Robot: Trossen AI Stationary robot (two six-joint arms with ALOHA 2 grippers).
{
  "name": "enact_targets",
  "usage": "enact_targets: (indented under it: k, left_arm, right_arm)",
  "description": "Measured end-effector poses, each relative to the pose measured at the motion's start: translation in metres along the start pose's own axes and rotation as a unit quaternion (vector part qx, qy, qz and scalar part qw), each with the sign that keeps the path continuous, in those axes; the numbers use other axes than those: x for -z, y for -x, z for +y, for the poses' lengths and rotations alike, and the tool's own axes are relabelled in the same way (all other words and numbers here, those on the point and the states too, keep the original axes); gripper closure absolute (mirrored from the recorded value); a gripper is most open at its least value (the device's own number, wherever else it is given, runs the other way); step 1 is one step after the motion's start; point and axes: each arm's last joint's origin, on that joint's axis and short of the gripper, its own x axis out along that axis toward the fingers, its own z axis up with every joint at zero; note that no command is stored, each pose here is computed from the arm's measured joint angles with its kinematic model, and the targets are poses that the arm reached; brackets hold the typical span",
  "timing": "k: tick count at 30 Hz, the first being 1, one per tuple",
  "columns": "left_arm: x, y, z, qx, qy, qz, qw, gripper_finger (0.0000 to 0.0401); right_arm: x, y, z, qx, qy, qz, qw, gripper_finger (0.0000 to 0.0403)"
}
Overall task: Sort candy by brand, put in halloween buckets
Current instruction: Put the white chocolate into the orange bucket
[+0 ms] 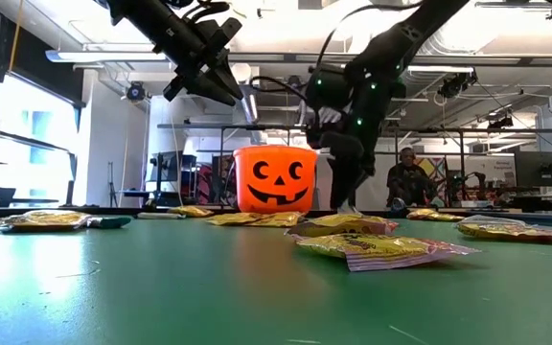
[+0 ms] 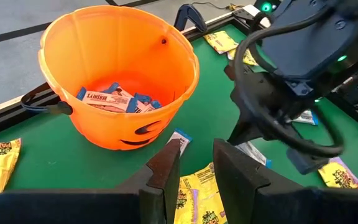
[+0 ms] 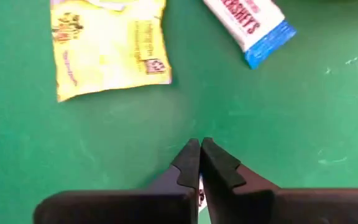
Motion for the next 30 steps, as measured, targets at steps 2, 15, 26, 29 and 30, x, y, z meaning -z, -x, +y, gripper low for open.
enact_targets:
  k: [2, 15, 26, 29, 30]
  left_arm:
    - [0.0, 0.0, 0.0, 0.0, 0.0, 0.0, 1.0, 0.0316]
    - [0.0, 0.0, 0.0, 0.0, 0.0, 0.0, 1.0, 0.0316]
    - [0.0, 0.0, 0.0, 0.0, 0.0, 0.0, 1.0, 0.0316]
    - [0.0, 0.0, 0.0, 0.0, 0.0, 0.0, 1.0, 0.0316]
    - [0.0, 0.0, 0.0, 0.0, 0.0, 0.0, 1.0, 0.0316]
  right_arm:
    - [0.0, 0.004, 0.001, -0.013, -0.009, -0.004, 1.0, 0.0403]
    - [-0.006, 0.041, 0.005, -0.058, -0.045, -0.056, 0.996, 0.0403]
    - [-0.017, 0.069, 0.01, -0.112, -0.07, -0.135, 0.982, 0.0403]
    - [-0.02, 0.075, 0.012, -0.128, -0.076, -0.159, 0.976, 0.0403]
    - [-0.022, 0.078, 0.012, -0.134, -0.079, -0.168, 0.973, 0.0403]
